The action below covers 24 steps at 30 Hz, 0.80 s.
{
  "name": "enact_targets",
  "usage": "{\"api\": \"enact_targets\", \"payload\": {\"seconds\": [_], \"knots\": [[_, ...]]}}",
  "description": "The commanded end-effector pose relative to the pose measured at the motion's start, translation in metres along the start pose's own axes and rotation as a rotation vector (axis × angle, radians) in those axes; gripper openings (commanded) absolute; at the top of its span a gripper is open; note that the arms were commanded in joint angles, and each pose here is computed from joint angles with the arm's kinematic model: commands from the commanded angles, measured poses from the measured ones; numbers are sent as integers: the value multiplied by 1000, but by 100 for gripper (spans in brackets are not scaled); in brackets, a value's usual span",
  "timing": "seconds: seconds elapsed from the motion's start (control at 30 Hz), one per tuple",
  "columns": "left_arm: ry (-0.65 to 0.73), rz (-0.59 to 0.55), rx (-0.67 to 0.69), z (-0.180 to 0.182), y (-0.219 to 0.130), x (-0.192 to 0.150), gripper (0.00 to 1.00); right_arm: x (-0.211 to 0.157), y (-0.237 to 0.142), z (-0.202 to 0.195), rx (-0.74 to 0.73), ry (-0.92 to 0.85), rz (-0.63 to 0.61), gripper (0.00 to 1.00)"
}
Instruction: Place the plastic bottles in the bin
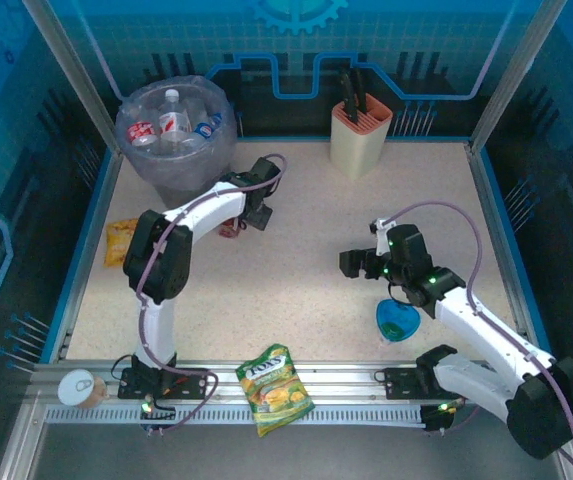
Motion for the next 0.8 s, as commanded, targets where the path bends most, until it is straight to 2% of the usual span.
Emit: {"api": "enact_targets", "payload": {"seconds": [0.0, 0.23, 0.47, 0.63, 0.77], "knots": [[-12, -33, 30, 9, 12, 16, 99, -7, -4, -7, -28, -5, 6, 100], [-3, -2, 16, 9, 31, 21, 97, -8, -1, -8, -23, 2, 12, 100], [-4, 31, 0, 6, 32, 12, 79, -4, 0, -7, -16, 1, 13, 100], [-10, 39, -55, -2, 26, 4, 73, -4, 4, -7, -15, 6, 18, 100], [-33, 17, -81, 1, 9, 4, 60, -2, 8, -6, -6, 19, 16, 100]]}}
Point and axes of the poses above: each hand's point on the last joint's axis, 136 mm out from that joint toward the fingers, its own y axis out along the fingers, its own z axis along the line the jaws close on, x = y × z, the point moved 9 cm from there along -y, back along the fingers, and after that the axes turned 3 degrees about -y, right-handed, at the moved point
